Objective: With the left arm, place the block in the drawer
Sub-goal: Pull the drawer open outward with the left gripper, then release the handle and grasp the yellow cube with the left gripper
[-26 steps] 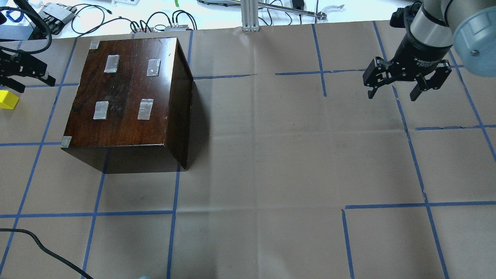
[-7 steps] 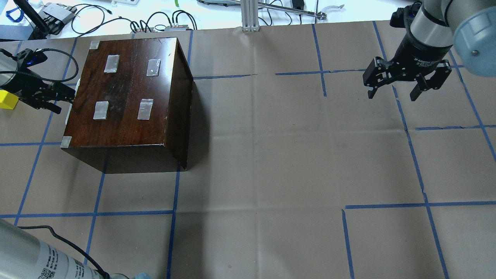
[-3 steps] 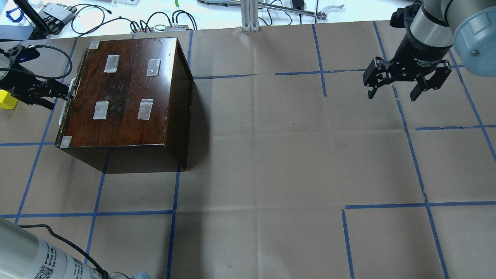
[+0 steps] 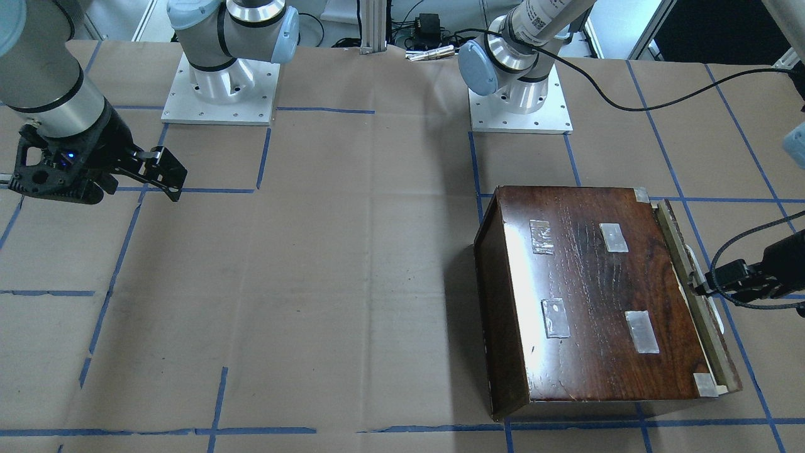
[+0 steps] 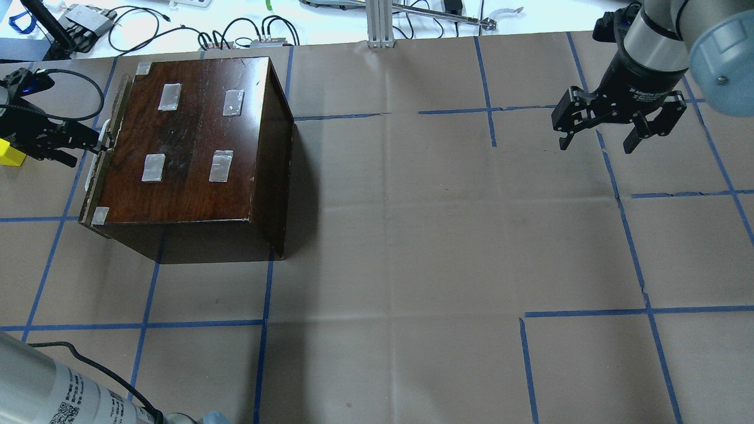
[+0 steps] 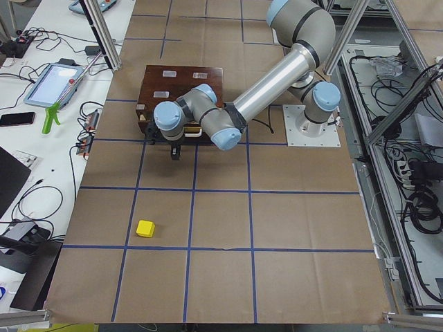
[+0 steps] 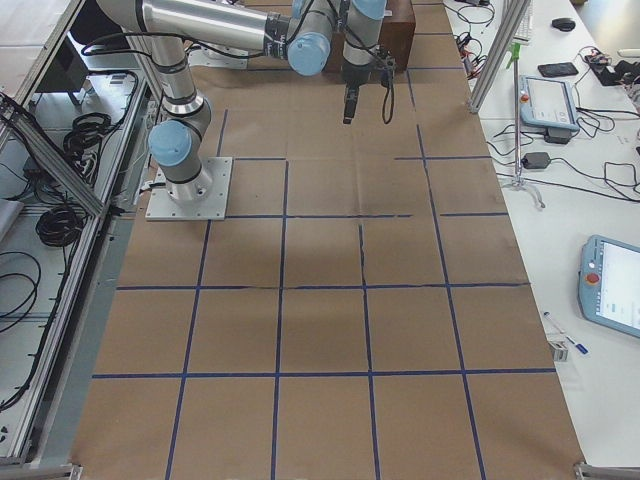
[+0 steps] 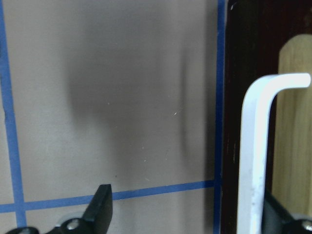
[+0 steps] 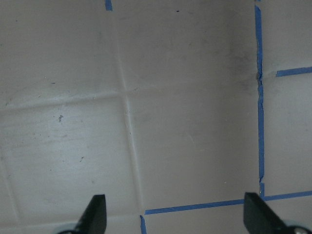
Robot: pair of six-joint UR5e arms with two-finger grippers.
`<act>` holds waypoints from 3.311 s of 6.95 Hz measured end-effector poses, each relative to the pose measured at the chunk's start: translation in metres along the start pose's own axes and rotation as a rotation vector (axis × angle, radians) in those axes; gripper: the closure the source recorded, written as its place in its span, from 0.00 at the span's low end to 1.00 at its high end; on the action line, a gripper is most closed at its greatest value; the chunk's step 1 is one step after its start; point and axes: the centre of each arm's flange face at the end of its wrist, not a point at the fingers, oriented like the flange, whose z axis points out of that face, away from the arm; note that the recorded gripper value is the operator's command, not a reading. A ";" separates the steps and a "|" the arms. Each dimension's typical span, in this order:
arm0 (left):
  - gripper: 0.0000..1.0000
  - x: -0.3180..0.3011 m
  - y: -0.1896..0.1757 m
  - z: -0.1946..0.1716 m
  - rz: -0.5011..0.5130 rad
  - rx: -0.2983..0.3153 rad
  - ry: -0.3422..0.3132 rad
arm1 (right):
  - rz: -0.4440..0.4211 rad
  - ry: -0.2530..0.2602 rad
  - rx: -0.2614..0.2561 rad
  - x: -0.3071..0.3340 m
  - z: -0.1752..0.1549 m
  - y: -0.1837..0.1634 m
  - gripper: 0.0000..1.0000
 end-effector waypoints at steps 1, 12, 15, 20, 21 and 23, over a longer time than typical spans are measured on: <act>0.02 -0.008 0.003 -0.003 0.002 0.006 -0.003 | 0.000 0.000 0.000 0.000 0.000 0.000 0.00; 0.02 -0.079 0.007 -0.035 0.001 0.038 -0.079 | 0.000 0.000 0.000 0.000 0.000 0.000 0.00; 0.02 -0.074 0.002 -0.072 0.010 0.057 -0.135 | 0.000 0.000 0.000 0.000 0.000 0.000 0.00; 0.02 -0.121 -0.046 -0.098 0.038 0.093 -0.232 | 0.000 0.000 0.000 0.000 0.000 0.000 0.00; 0.02 -0.139 -0.062 -0.093 0.050 0.100 -0.240 | 0.000 0.000 0.000 0.000 0.000 0.000 0.00; 0.02 -0.173 -0.092 -0.083 0.064 0.103 -0.246 | 0.000 0.000 0.000 0.000 0.000 0.000 0.00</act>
